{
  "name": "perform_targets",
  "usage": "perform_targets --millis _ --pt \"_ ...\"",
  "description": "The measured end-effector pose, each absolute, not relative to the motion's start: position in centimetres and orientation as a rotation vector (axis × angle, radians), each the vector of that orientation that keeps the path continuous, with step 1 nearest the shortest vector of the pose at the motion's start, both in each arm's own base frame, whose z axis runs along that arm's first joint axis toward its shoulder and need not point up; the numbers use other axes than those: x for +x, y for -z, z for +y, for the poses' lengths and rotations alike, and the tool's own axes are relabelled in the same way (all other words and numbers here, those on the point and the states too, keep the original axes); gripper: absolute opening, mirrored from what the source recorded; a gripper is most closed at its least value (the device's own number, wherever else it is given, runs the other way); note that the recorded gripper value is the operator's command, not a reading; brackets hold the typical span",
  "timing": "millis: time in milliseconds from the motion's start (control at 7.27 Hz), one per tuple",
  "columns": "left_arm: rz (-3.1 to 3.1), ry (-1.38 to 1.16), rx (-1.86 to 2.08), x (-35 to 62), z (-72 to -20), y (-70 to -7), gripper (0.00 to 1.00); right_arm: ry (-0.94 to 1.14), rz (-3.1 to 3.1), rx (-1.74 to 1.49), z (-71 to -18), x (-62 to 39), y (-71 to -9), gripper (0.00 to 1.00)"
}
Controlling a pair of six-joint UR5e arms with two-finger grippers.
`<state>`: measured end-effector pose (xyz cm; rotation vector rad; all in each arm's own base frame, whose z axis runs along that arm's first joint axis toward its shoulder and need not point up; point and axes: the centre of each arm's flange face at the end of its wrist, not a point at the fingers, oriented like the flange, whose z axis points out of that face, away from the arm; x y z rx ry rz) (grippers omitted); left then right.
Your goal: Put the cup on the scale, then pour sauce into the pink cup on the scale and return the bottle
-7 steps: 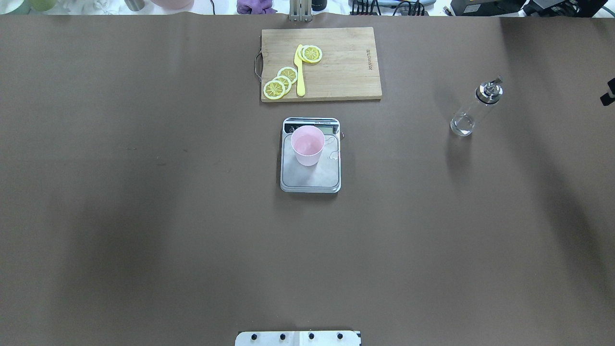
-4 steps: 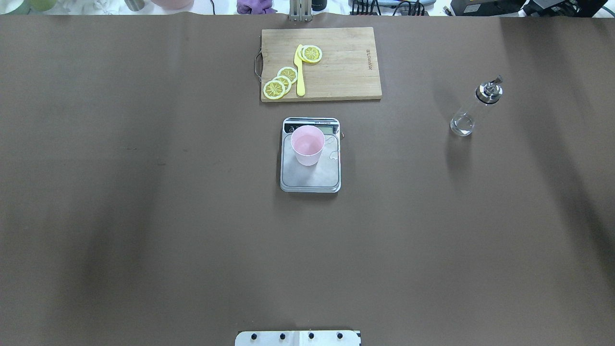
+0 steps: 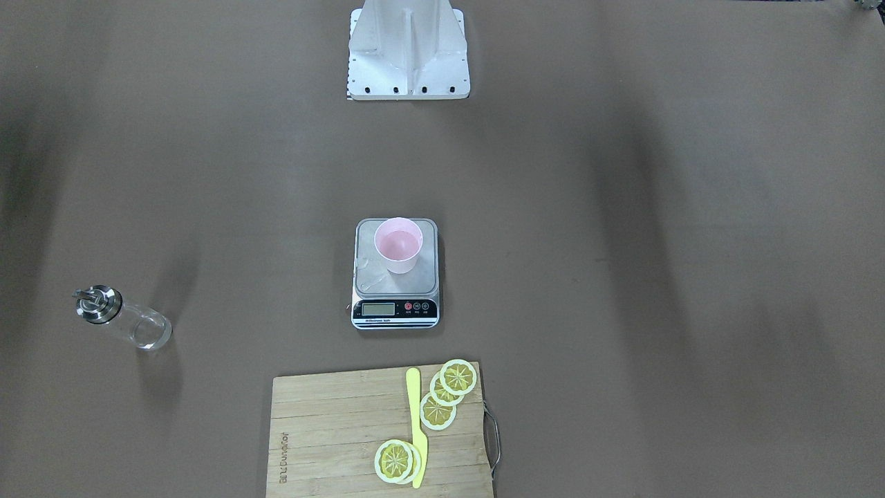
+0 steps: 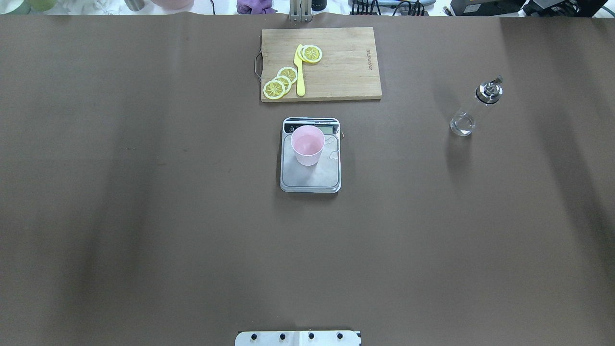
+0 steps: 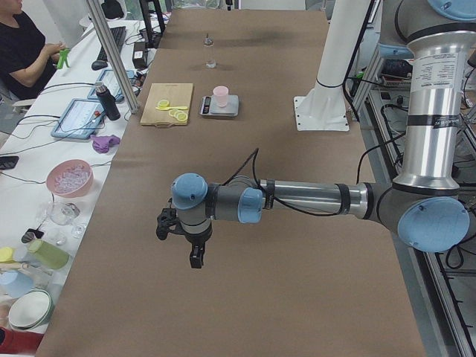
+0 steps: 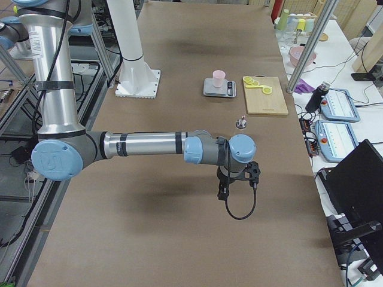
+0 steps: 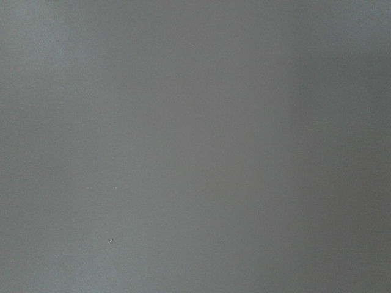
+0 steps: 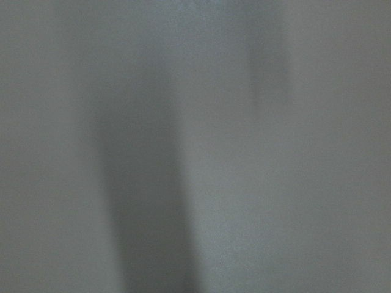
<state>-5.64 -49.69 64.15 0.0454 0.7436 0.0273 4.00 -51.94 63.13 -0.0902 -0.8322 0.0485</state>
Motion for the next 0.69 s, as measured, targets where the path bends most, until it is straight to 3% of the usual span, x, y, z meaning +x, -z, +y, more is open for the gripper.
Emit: perform_targets --millis 688 --pt "0.744 -0.028 0.047 -5.64 -49.71 -64.07 0.98 -0.064 -0.824 -0.089 -51.79 4.64 -63.29 1.00"
